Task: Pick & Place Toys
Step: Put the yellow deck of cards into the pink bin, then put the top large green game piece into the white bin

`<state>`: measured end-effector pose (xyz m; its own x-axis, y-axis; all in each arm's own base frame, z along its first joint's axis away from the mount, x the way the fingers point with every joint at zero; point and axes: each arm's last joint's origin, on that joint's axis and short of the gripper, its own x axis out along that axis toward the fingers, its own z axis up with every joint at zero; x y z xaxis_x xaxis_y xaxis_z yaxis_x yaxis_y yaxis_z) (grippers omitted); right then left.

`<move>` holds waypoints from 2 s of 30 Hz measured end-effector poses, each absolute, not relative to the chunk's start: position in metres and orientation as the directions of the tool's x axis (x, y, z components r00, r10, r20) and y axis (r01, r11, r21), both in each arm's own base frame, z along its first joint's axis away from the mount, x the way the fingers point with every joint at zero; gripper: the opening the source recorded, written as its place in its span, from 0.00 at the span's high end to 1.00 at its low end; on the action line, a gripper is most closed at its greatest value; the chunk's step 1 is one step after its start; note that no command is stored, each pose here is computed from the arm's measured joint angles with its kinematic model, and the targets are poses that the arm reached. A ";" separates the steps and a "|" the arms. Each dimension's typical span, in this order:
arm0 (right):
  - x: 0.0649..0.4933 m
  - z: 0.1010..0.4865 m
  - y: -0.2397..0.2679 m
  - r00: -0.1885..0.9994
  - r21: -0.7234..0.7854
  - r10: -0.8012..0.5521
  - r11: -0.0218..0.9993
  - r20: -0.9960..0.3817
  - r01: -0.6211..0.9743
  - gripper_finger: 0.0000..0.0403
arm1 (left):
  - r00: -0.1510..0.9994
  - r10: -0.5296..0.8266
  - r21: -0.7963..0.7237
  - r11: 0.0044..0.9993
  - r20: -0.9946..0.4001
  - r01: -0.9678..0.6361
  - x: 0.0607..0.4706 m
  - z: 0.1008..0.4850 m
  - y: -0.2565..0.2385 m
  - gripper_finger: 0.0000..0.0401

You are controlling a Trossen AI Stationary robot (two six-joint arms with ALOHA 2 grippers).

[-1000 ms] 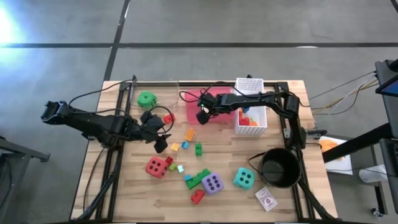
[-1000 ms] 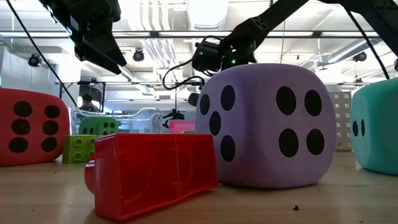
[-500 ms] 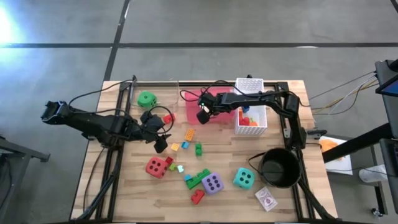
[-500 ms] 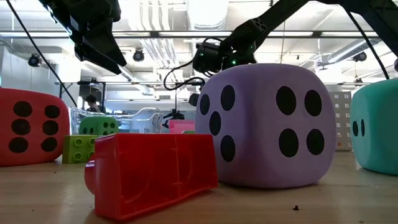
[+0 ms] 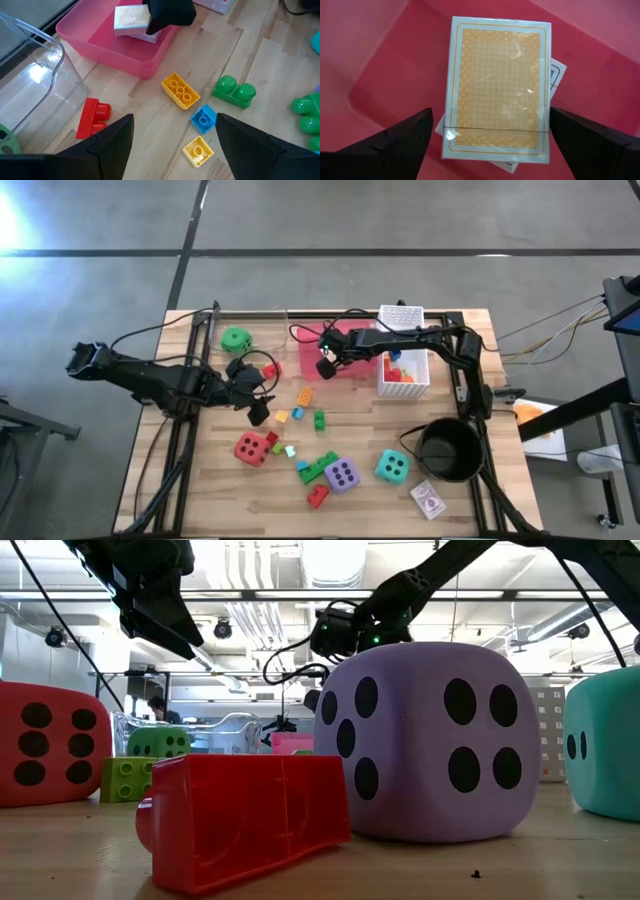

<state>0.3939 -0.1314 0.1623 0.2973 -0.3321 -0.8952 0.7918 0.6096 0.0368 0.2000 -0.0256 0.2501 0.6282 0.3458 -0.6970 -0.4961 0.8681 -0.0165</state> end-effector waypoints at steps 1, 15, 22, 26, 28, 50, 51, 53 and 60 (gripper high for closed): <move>0.394 0.162 -0.131 0.297 0.037 -0.332 0.610 -0.895 0.792 0.05 | 0.628 0.346 -0.016 0.868 -0.697 -0.497 0.200 0.250 -0.026 0.29; 0.389 0.170 -0.130 0.281 0.020 -0.330 0.615 -0.901 0.788 0.05 | 0.628 0.346 -0.021 0.866 -0.697 -0.500 0.200 0.250 -0.026 0.29; 0.377 0.210 -0.114 0.314 -0.005 -0.357 0.666 -0.880 0.746 0.05 | 0.629 0.346 -0.022 0.866 -0.696 -0.500 0.200 0.250 -0.026 0.29; 0.375 0.230 -0.094 0.367 0.013 -0.351 0.707 -0.862 0.707 0.05 | 0.638 0.344 -0.032 0.865 -0.688 -0.501 0.201 0.251 -0.026 0.29; 0.373 0.235 -0.080 0.369 0.018 -0.337 0.716 -0.866 0.698 0.05 | 0.650 0.342 -0.044 0.864 -0.679 -0.501 0.203 0.252 -0.026 0.29; 0.405 0.183 0.056 0.359 0.176 -0.297 0.500 -0.885 0.848 0.05 | 0.833 0.192 0.030 0.978 -0.519 -0.207 0.206 0.278 -0.032 0.29; 0.408 0.180 0.056 0.354 0.171 -0.299 0.498 -0.886 0.850 0.05 | 0.835 0.187 0.032 0.979 -0.517 -0.199 0.206 0.278 -0.032 0.29; 0.414 0.179 0.057 0.359 0.176 -0.303 0.495 -0.883 0.851 0.05 | 0.836 0.184 0.039 0.981 -0.517 -0.191 0.205 0.279 -0.032 0.29; 0.424 0.176 0.061 0.369 0.183 -0.293 0.509 -0.882 0.841 0.05 | 0.877 0.135 0.040 0.991 -0.461 -0.131 0.198 0.279 -0.033 0.29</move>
